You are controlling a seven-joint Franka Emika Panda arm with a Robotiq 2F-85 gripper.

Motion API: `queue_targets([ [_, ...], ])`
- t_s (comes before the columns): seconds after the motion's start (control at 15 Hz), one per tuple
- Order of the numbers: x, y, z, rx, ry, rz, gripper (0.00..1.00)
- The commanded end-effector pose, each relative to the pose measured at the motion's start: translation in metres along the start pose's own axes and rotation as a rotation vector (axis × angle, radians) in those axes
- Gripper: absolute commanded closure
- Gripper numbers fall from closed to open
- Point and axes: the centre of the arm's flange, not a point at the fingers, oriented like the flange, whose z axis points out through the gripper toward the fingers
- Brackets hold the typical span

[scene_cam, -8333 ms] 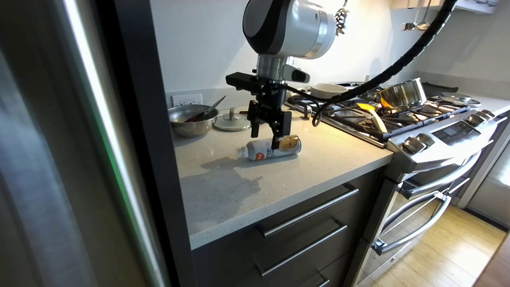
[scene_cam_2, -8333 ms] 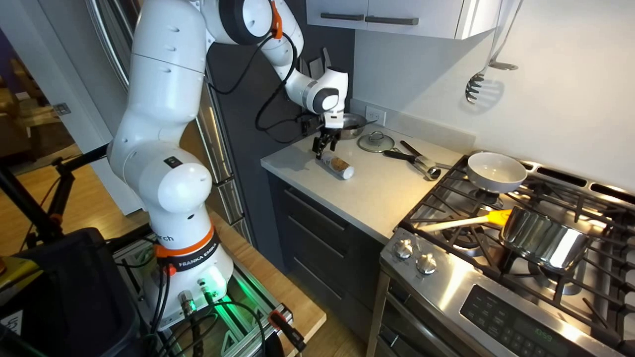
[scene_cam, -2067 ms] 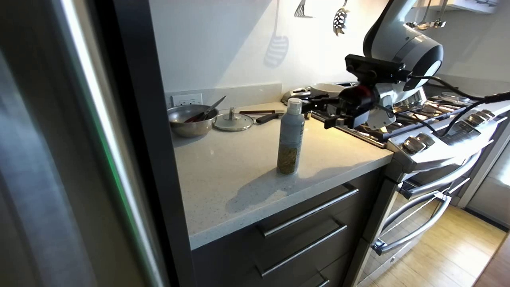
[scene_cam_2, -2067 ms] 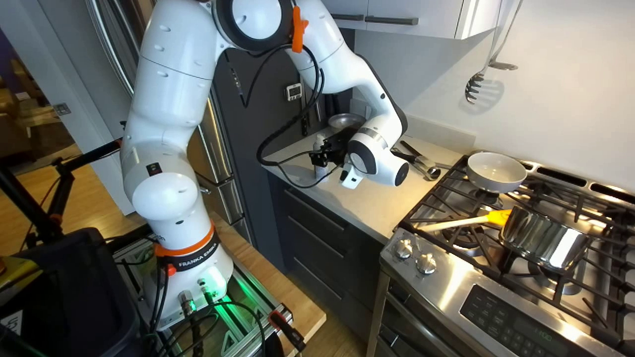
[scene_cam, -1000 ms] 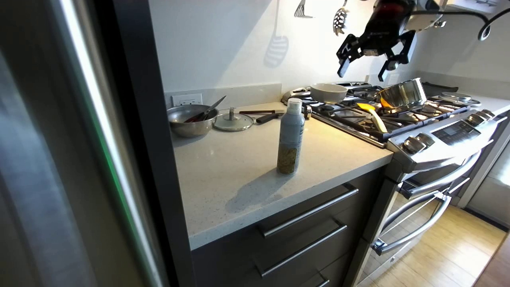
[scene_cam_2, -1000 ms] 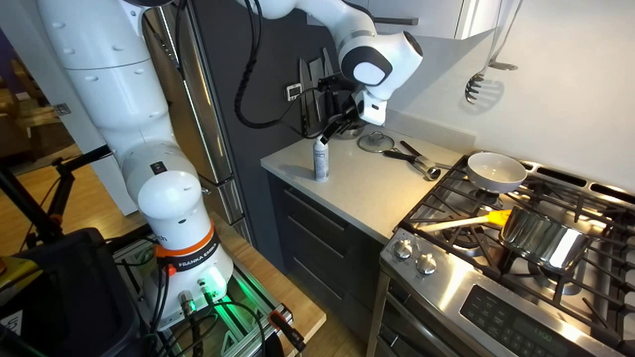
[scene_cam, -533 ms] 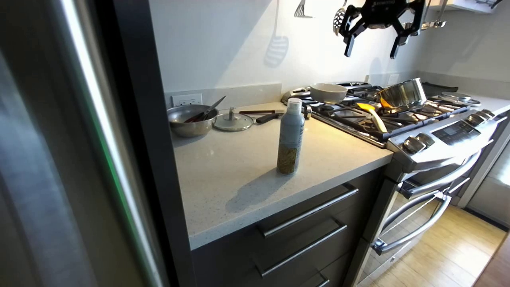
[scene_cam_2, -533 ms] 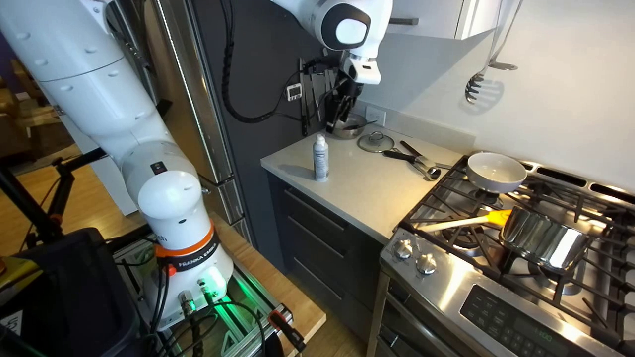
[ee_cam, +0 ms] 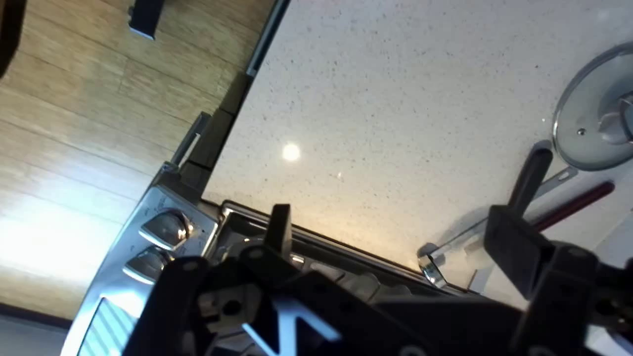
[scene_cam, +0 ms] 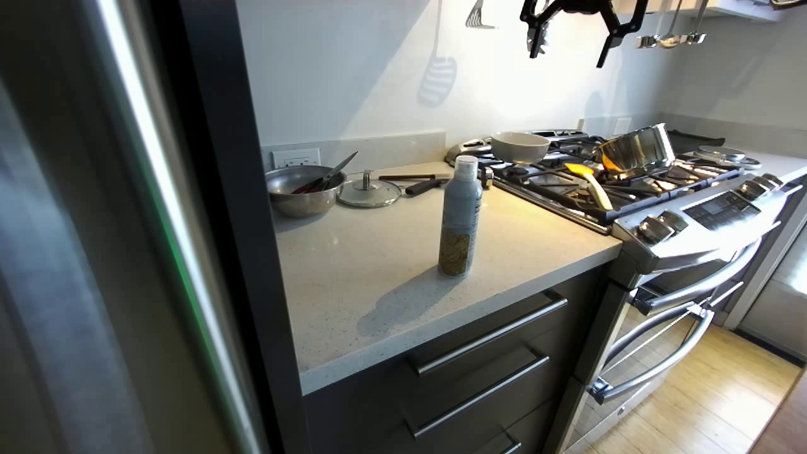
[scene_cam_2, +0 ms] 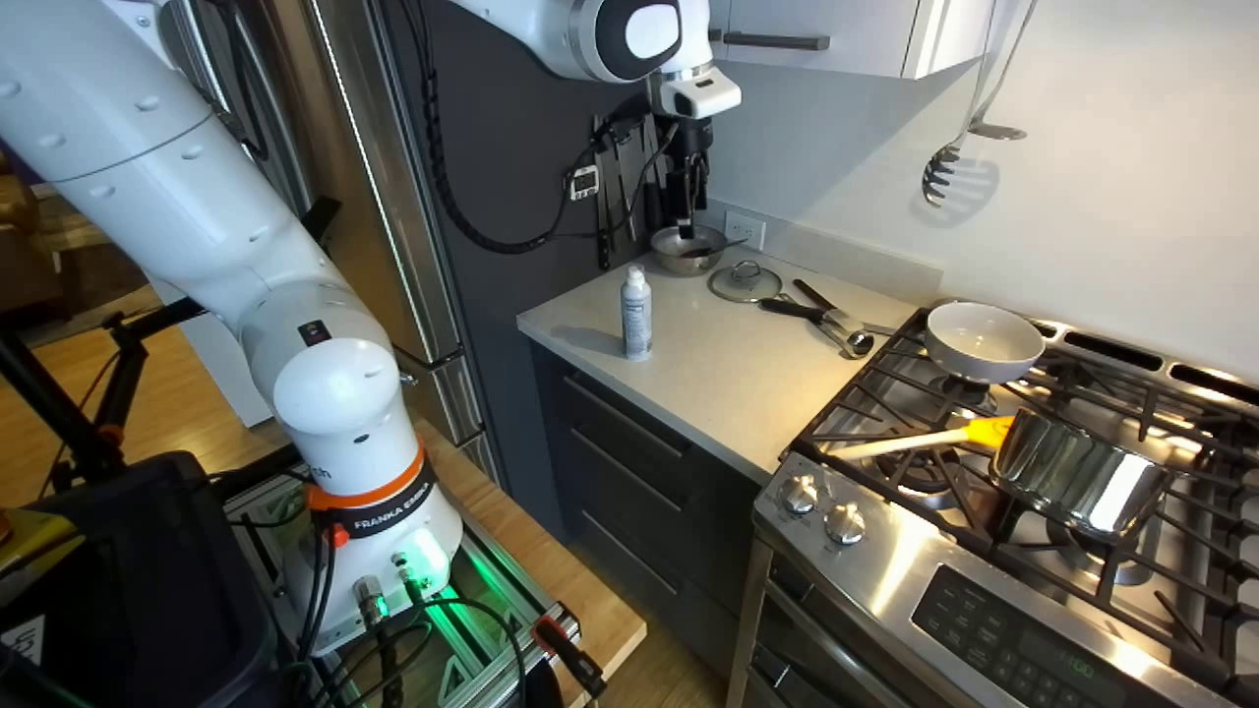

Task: Put the spray bottle upright

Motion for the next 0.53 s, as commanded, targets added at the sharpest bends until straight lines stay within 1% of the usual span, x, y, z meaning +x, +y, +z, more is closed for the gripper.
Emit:
queue_targets([
  [0.0,-0.012,0.007,0.0,0.04,0.102,-0.019,0.0],
  [0.13,-0.014,0.004,-0.001,0.069,0.113,-0.023,0.0],
  [0.2,-0.006,-0.005,-0.004,0.055,0.078,-0.032,0.0],
  [0.47,-0.007,-0.005,-0.004,0.067,0.087,-0.035,0.0],
])
